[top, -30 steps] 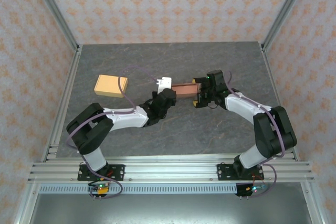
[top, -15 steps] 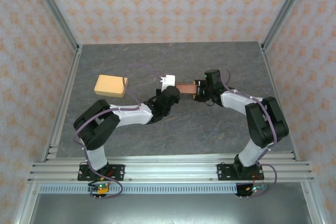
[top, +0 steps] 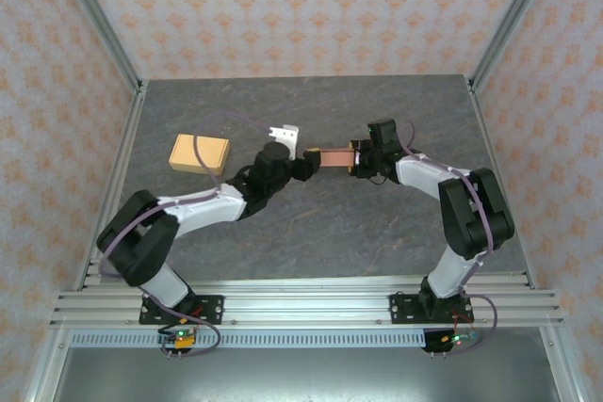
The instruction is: Fold the paper box
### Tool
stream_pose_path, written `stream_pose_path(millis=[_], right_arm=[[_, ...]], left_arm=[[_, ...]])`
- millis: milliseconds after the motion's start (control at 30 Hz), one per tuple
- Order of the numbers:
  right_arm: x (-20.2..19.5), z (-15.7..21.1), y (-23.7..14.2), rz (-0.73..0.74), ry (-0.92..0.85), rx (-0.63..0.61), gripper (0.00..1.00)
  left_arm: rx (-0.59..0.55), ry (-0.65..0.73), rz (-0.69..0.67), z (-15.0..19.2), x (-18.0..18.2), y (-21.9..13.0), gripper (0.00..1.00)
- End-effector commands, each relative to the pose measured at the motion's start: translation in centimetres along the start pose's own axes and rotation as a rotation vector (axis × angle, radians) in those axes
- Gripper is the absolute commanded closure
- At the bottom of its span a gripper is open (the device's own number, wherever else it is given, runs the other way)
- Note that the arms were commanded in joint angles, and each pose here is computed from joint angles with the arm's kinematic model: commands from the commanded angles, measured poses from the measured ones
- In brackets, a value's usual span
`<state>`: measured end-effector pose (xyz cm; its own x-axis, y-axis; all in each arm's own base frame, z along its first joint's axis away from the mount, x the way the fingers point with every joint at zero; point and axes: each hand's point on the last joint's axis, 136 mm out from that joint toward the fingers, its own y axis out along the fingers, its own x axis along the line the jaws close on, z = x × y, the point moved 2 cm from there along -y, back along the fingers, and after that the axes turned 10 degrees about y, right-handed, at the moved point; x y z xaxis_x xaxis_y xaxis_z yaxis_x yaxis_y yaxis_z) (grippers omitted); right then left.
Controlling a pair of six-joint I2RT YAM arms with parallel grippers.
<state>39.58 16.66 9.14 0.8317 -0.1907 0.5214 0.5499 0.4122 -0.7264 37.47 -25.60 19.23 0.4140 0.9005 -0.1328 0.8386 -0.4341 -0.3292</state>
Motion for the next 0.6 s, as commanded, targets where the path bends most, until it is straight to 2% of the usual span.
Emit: stream_pose_path(millis=[0,133,267,333,400,567], right_arm=[[-1.4,-1.0,-0.1,0.097,0.019,-0.046,0.6],[-1.5,-1.0,-0.9,0.127,0.007,-0.059,0.62],[-1.0,-1.1,-1.4,0.152,-0.014,-0.072,0.63],[-0.7,-1.1,-1.2,0.161,-0.01,-0.068,0.64],[-0.6,-1.2,-0.9,0.174,-0.002,-0.062,0.64],[-0.5,-1.3,0.0,0.207,0.015,-0.04,0.64]], left_arm=[[-0.057,-0.03,0.056,-2.4,0.3,-1.5,0.29],[-0.027,-0.131,0.017,-3.9,2.8,-0.8,0.27],[0.048,-0.211,-0.017,-4.1,3.8,1.4,0.28],[0.114,-0.253,-0.013,-3.1,3.6,3.2,0.33],[0.132,-0.314,0.003,-2.4,3.3,4.4,0.38],[0.149,-0.374,0.038,-1.0,2.9,5.7,0.4]])
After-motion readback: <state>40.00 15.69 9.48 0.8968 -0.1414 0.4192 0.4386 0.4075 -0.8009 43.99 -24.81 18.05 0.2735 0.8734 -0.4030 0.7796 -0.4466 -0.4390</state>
